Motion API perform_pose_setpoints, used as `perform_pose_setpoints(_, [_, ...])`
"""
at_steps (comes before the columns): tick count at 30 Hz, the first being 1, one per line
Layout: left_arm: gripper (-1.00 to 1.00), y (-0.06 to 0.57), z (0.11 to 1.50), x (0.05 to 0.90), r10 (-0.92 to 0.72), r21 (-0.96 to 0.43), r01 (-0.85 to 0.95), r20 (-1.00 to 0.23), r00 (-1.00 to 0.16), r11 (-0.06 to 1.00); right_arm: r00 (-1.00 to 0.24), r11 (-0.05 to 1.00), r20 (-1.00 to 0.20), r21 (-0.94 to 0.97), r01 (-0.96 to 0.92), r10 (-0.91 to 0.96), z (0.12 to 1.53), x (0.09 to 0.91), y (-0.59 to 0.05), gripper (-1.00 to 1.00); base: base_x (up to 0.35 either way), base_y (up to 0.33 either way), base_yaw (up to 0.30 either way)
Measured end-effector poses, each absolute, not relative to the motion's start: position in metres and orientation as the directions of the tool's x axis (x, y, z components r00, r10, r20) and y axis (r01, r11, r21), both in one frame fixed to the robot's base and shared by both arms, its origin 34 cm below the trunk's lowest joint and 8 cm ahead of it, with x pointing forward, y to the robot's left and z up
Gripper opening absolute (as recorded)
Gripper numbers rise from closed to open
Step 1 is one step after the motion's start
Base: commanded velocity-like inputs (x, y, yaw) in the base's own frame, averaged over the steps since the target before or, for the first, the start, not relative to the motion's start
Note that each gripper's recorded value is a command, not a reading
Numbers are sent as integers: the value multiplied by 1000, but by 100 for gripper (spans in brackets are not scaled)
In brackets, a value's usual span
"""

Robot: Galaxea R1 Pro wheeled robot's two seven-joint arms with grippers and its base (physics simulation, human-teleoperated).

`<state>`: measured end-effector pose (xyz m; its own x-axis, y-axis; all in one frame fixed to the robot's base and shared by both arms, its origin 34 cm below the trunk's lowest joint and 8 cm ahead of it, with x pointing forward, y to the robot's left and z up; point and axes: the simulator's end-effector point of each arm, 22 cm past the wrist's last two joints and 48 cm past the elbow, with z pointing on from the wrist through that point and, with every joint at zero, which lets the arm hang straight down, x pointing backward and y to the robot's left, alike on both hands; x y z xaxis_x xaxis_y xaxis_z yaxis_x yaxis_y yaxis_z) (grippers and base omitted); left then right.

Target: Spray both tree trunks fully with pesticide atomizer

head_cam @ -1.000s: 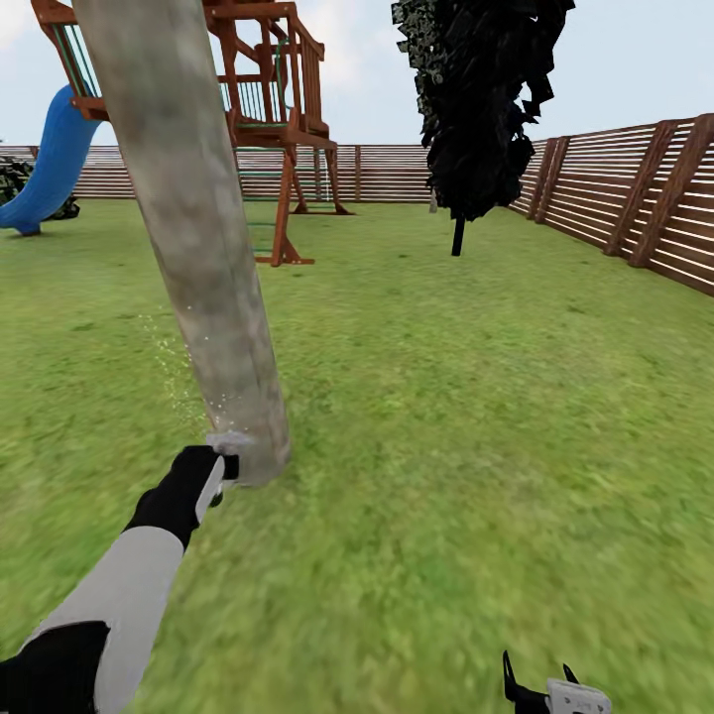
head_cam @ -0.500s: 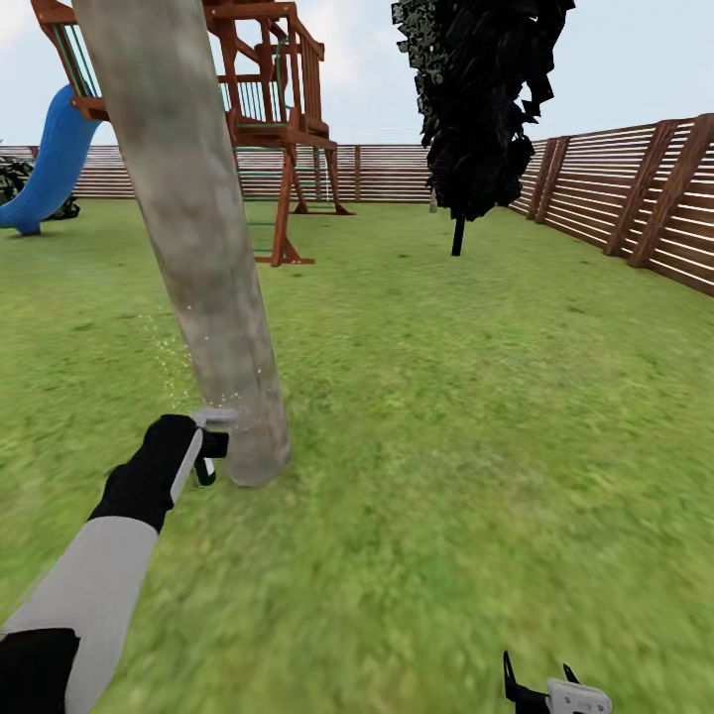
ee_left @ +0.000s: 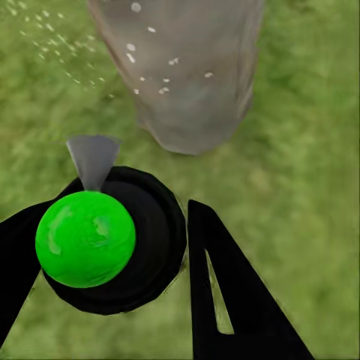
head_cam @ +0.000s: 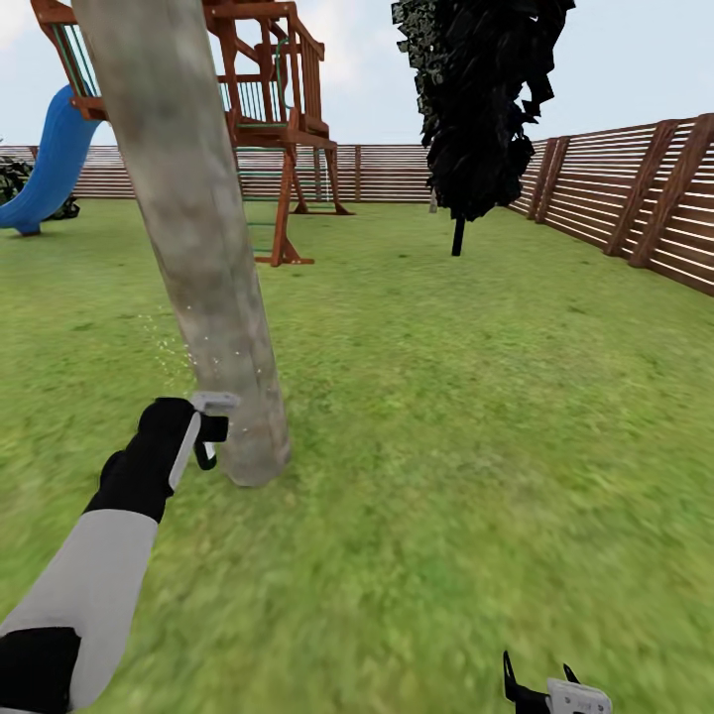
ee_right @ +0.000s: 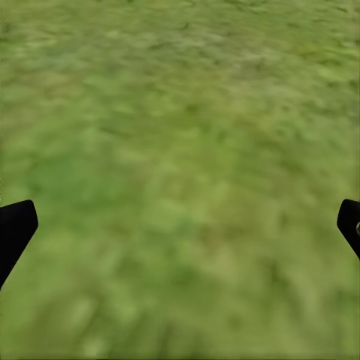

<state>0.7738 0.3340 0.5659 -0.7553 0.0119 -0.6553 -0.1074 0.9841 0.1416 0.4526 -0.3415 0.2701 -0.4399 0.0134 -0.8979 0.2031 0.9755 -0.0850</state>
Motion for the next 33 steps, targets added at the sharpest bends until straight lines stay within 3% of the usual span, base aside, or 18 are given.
perform_pose_setpoints(8, [-100,383,567,766,13,201,-155,-649,-761,967,-440,975,-898,-85,203,13,270,453,-342,100,214,55,0])
perform_pose_setpoints(14, [-100,315,560,773,69,173,-57,-644,-762,983,-440,975,-898,-85,203,13,270,452,-342,100,2,1,0])
perform_pose_setpoints(17, [-100,341,555,769,67,209,-85,-630,-774,974,-440,975,-898,-85,203,13,270,452,-341,100,0,0,0])
perform_pose_setpoints(20, [-100,418,560,757,33,271,-175,-620,-784,947,-440,976,-898,-85,203,13,270,453,-341,100,0,0,0])
perform_pose_setpoints(24, [-100,324,566,778,23,140,-90,-651,-759,986,-440,975,-898,-85,203,14,270,452,-341,100,0,0,0])
perform_pose_setpoints(29, [-100,408,607,777,27,238,-195,-696,-718,952,-440,976,-898,-85,203,14,270,453,-341,100,0,0,0])
perform_pose_setpoints(33, [-100,373,628,788,19,176,-169,-743,-669,970,-440,975,-898,-85,203,14,270,452,-342,100,0,0,0])
